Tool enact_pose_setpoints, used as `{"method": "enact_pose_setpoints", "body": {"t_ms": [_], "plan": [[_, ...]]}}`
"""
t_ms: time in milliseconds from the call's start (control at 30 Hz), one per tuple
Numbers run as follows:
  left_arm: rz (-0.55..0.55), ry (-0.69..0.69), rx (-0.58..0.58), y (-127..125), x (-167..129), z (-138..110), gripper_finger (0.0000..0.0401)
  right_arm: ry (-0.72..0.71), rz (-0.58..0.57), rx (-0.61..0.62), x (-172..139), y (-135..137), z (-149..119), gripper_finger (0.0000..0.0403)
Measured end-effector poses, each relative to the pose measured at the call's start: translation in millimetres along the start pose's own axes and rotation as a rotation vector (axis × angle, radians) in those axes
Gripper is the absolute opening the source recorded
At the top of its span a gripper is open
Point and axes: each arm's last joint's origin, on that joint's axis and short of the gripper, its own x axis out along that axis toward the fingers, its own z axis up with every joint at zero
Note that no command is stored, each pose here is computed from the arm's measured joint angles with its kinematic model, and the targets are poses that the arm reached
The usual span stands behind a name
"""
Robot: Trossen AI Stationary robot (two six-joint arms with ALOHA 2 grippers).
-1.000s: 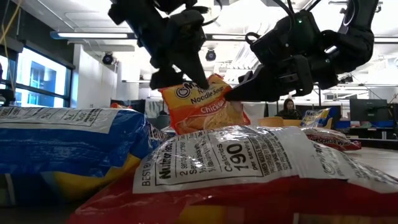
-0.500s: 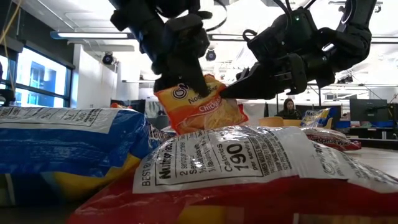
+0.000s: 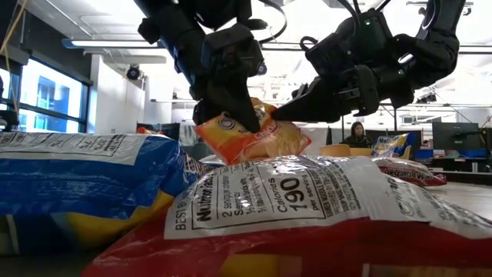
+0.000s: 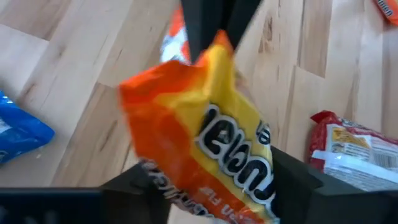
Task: Sort Maruchan noodles
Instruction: Put the top orange noodle pack into the blue bin
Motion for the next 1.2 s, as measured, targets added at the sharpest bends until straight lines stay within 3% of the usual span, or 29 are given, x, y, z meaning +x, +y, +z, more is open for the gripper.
{"method": "enact_pose_setpoints", "body": {"t_ms": [167, 367, 567, 933, 1200], "plan": [[-0.016, 0.009, 0.002, 3.1, -1.7, 1.3, 0.0107, -0.016, -0.018, 0.079, 0.1, -0.4, 1.8, 0.0000], [0.010, 0.031, -0.027, 14.3, -19.8, 5.5, 0.0106, -0.030, -0.115, 0.123, -0.9, -4.6, 5.6, 0.0000], [0.082, 0.116, -0.110, 41.6, -66.0, 6.6, 0.0106, 0.030, -0.254, 0.112, -1.8, -8.5, 0.6, 0.0010], [0.388, 0.160, -0.390, 137.5, -171.3, 36.0, 0.0106, 0.066, -0.247, 0.117, -3.0, -11.9, -3.9, 0.0001], [0.520, 0.254, -0.576, 222.9, -194.2, 50.1, 0.0106, 0.077, -0.245, 0.123, -3.0, -11.7, -5.0, 0.0000]]}}
